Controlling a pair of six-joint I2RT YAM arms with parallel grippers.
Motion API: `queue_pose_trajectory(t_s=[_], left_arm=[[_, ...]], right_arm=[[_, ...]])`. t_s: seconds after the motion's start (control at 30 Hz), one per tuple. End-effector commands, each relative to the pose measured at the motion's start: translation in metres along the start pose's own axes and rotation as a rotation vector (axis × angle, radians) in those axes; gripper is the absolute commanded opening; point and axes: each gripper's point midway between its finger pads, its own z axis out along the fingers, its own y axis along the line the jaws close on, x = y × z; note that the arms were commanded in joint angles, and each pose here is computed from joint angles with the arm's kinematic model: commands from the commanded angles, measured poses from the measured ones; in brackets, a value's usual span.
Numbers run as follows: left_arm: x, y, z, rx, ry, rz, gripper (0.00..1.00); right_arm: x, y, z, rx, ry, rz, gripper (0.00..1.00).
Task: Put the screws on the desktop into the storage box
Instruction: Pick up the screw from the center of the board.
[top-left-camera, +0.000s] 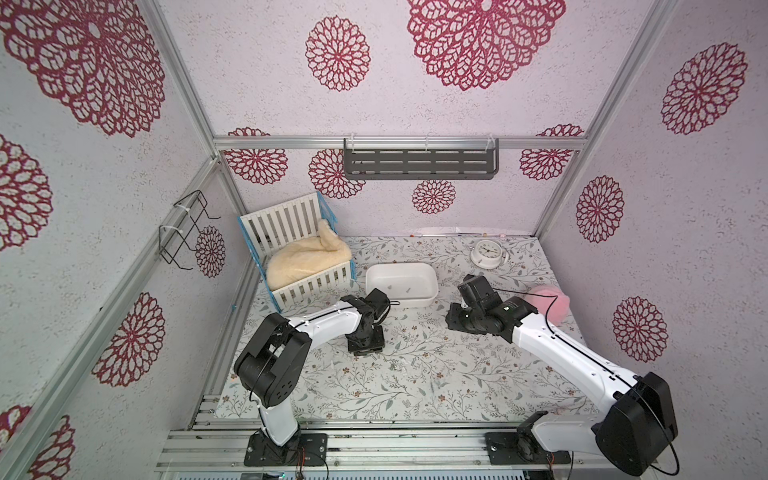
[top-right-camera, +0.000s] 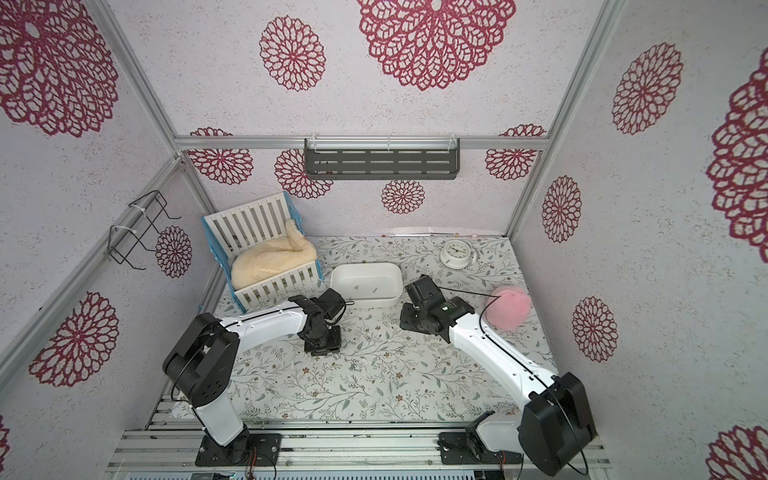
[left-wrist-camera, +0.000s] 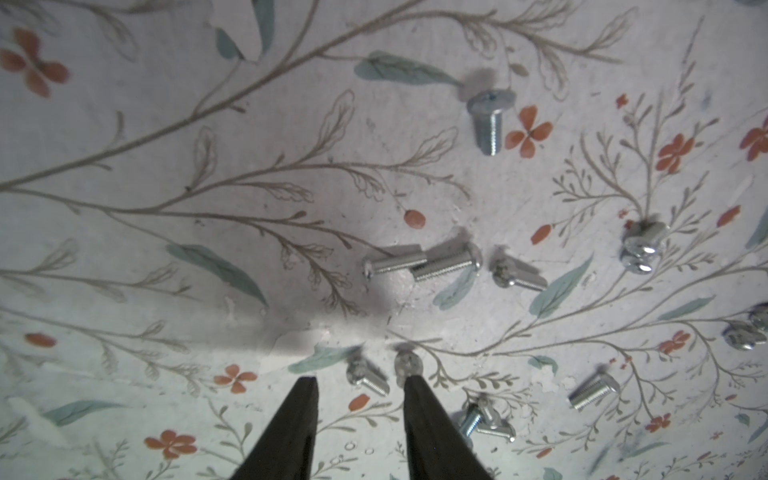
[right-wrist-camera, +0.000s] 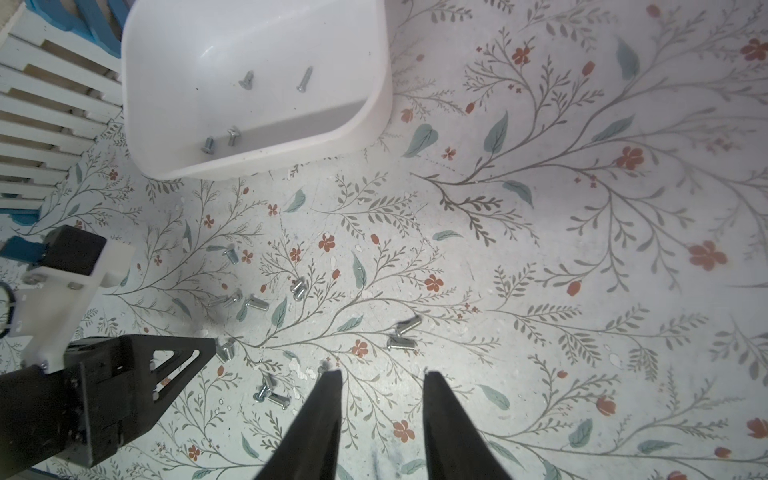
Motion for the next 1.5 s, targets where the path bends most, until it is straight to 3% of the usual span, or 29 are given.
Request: queue_pose_trajectory(t_s=[0.0,0.63,1.17,1.47], left_arm=[[0.002,-0.002,0.007,0.0,0.01,0.014,0.38],[0.006,0.001,0.018,-0.02,0.045,0.027,0.3],[0.013,0.004,0.028,-0.044,0.071,0.042,0.13],[0.007,-0.002,0.011,-0.022,0.035,0.056,0.07]], right_arm=[[-0.018,0.012,-0.009,-0.04,-0.051,-0.001,0.37],[-0.015,0.009,-0.008,-0.033,-0.046,0.003,0.37],[-0.009,0.007,-0.002,-0.037,-0.035,0.005,0.37],[-0.009,0.007,-0.002,-0.035,-0.034,0.008,0.37]])
